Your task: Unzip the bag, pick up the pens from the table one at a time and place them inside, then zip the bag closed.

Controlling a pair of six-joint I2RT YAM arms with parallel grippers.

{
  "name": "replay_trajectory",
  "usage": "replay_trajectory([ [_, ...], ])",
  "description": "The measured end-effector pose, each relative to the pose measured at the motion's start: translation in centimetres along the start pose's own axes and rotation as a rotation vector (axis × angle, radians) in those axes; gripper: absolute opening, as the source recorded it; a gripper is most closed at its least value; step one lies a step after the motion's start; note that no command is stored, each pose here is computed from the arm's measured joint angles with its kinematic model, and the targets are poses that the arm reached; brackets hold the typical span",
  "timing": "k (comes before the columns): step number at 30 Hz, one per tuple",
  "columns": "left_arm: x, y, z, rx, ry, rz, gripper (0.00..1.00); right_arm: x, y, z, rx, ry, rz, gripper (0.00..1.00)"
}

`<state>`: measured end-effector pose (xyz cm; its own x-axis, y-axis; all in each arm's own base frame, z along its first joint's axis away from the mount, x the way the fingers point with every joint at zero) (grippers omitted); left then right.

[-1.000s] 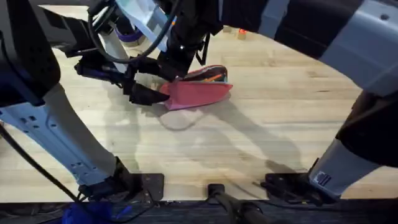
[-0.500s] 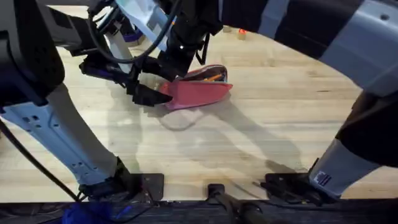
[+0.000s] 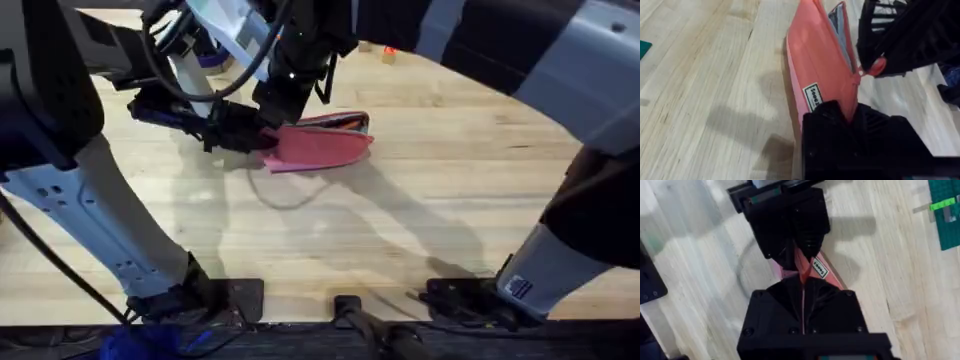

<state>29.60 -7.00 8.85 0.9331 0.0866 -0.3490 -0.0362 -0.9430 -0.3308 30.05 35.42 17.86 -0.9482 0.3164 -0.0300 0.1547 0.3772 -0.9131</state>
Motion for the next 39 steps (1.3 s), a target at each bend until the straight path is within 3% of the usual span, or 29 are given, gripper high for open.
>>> replay_trajectory([
  [5,0.0,0.0,0.0,0.0,-0.001,0.0,0.041,-0.1,0.0,0.3,0.01,0.004,-0.001,0.03],
  [10,0.0,0.0,0.0,0.0,0.0,0.0,0.041,-1.3,-0.3,2.4,0.082,0.042,0.015,0.033],
  [17,0.1,0.0,0.0,-0.002,0.005,-0.004,0.041,-5.8,-1.6,7.2,0.179,0.166,0.026,0.032],
  [29,0.1,0.0,0.0,-0.004,0.005,-0.003,0.042,-14.3,-4.8,15.5,0.225,0.431,0.096,0.032],
  [39,0.1,0.0,-0.1,-0.005,0.005,-0.003,0.042,-13.7,-5.0,15.1,0.144,0.481,-0.012,0.033],
])
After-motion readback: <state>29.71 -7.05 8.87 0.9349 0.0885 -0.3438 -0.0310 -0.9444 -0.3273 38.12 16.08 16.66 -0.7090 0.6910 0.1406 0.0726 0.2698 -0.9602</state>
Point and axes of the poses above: each hand's point on the last joint's axis, 136 mm out from that joint toward the fingers, its own y axis out along the fingers, its own x axis along the line the jaws close on, z = x × y, the point moved 2 cm from there along -y, back along the fingers, and after that the axes turned 2 degrees about -y, right-handed, at the moved point
